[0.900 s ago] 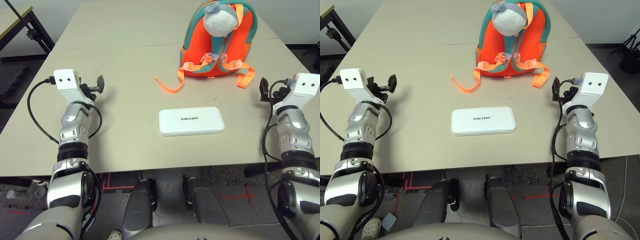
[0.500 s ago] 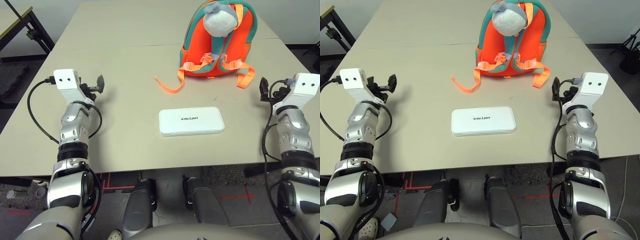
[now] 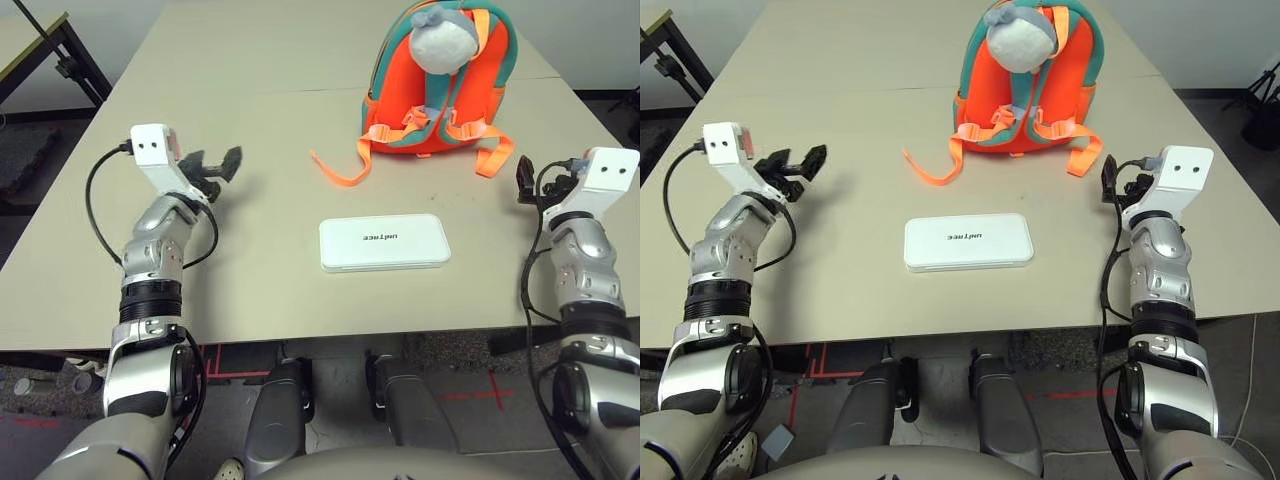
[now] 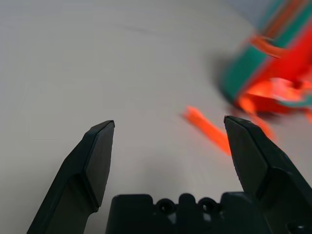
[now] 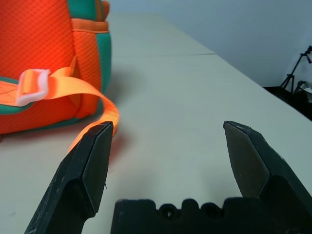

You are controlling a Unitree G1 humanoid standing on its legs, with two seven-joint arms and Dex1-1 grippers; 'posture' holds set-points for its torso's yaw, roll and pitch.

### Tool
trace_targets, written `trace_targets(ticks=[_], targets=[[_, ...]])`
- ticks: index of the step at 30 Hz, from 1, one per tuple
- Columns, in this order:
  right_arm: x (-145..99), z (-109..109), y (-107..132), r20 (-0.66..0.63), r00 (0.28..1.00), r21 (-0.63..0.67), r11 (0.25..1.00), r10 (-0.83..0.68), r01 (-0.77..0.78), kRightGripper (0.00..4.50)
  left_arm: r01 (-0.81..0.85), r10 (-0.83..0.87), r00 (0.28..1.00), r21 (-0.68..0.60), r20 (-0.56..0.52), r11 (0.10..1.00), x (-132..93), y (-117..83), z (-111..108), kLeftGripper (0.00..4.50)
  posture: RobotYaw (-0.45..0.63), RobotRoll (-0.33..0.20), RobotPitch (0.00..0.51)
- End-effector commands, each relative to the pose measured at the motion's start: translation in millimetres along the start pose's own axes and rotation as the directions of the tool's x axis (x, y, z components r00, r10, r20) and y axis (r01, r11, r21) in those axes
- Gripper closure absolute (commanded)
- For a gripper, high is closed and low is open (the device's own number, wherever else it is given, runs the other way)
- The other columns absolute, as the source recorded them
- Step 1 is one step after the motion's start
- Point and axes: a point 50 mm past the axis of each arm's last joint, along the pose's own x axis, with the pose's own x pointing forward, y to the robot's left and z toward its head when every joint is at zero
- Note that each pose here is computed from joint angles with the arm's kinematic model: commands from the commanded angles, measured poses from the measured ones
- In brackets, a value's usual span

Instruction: Put the pencil case into the backpack and zip it.

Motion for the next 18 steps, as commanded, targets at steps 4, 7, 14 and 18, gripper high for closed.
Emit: trace_targets(ticks=[4,7,14,18], targets=[[1,-6,7,-0.023,0.999,-0.021,0.999,0.026,-0.026,0.01,0.145,-0.21,0.937,-0.236,-0.278,0.961,-16,-23,-14,0.0,-0.08,0.0,0.146],[2,-7,9,-0.027,0.999,-0.025,0.999,0.037,-0.037,0.01,0.121,-0.255,0.869,-0.318,-0.424,0.94,-23,-28,-26,0.0,-0.08,0.0,0.147],[-1,-11,8,-0.077,0.993,-0.099,0.991,0.086,-0.093,0.01,0.144,-0.401,0.776,-0.483,-0.487,0.864,-33,-40,-41,0.0,-0.09,0.0,0.143],[-3,-13,9,-0.102,0.987,-0.149,0.98,0.12,-0.135,0.01,0.117,-0.406,0.761,-0.509,-0.506,0.853,-29,-41,-50,0.0,-0.1,0.0,0.14]])
